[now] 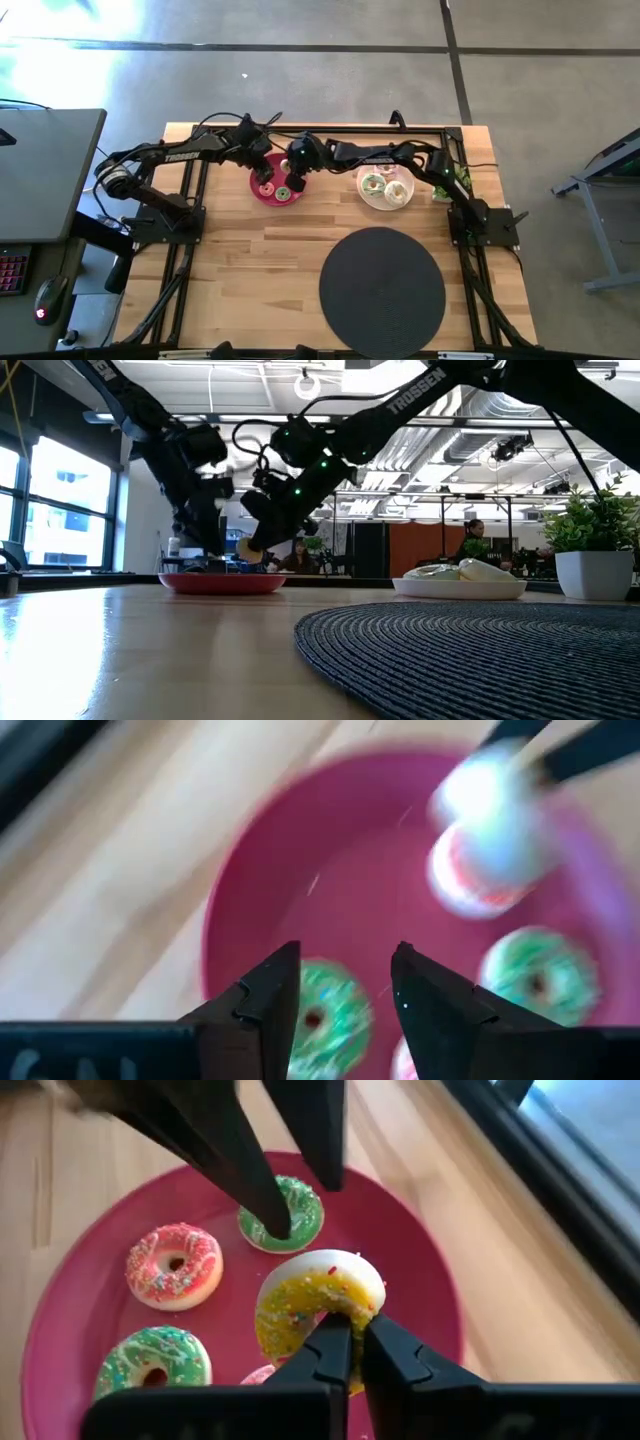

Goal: Pick & Place donuts
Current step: Put the small yellow donut on the pink plate

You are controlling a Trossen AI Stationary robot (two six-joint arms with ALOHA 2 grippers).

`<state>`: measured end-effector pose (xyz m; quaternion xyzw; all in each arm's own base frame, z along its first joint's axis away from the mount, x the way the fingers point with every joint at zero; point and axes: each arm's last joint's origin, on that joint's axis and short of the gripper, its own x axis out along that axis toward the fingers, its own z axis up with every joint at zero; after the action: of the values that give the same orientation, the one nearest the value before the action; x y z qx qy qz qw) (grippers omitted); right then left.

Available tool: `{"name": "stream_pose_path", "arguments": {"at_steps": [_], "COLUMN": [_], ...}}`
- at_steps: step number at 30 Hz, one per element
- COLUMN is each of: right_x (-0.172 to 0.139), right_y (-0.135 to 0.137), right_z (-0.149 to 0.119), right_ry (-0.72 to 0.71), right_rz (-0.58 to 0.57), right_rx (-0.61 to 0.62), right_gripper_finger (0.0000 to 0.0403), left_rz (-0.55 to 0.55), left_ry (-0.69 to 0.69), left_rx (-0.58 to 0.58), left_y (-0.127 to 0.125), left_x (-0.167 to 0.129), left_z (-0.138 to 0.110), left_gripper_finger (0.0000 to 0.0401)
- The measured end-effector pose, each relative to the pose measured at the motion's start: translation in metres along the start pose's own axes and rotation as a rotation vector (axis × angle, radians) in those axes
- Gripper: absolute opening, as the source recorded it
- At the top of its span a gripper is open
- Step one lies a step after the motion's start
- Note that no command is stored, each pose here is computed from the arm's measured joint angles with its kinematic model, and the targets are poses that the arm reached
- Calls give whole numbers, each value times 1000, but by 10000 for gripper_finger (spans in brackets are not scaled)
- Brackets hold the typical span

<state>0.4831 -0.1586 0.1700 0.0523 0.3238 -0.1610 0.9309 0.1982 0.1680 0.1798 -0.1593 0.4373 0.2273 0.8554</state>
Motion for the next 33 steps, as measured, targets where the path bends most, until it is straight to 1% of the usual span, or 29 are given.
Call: {"name": "stream_pose_path", "arguments": {"at_steps": [3, 5, 7, 11, 15, 19, 23, 26, 29, 33], "right_x": [3, 3, 3, 5, 9, 12, 11, 10, 9, 12], "right_y": [0, 0, 0, 3, 5, 10, 18, 24, 30, 33], "right_z": [-3, -3, -3, -2, -1, -2, 4, 8, 8, 6], "right_ry": [9, 9, 6, -21, -61, -73, -143, -191, -201, -203], "right_rz": [14, 5, 3, 20, 32, 41, 14, -6, -29, -71], "right_rx": [32, 59, 85, 104, 169, 202, 210, 223, 212, 207], "right_gripper_finger": [13, 13, 10, 4, 9, 15, 12, 7, 7, 14], "left_rz": [-44, -44, -25, 56, 57, 31, 18, -45, -107, -101], "left_ry": [-95, -138, -175, -277, -365, -377, -376, -354, -329, -272], "left_rx": [19, 27, 33, 55, 61, 67, 54, 40, 63, 73], "left_y": [-4, -7, -9, -11, -15, -16, -17, -18, -19, -19], "left_x": [-19, -34, -50, -82, -102, -106, -106, -101, -97, -95], "left_z": [6, 8, 7, 6, 5, 4, 3, 3, 3, -3], "left_gripper_finger": [152, 152, 152, 152, 152, 152, 152, 152, 152, 152]}}
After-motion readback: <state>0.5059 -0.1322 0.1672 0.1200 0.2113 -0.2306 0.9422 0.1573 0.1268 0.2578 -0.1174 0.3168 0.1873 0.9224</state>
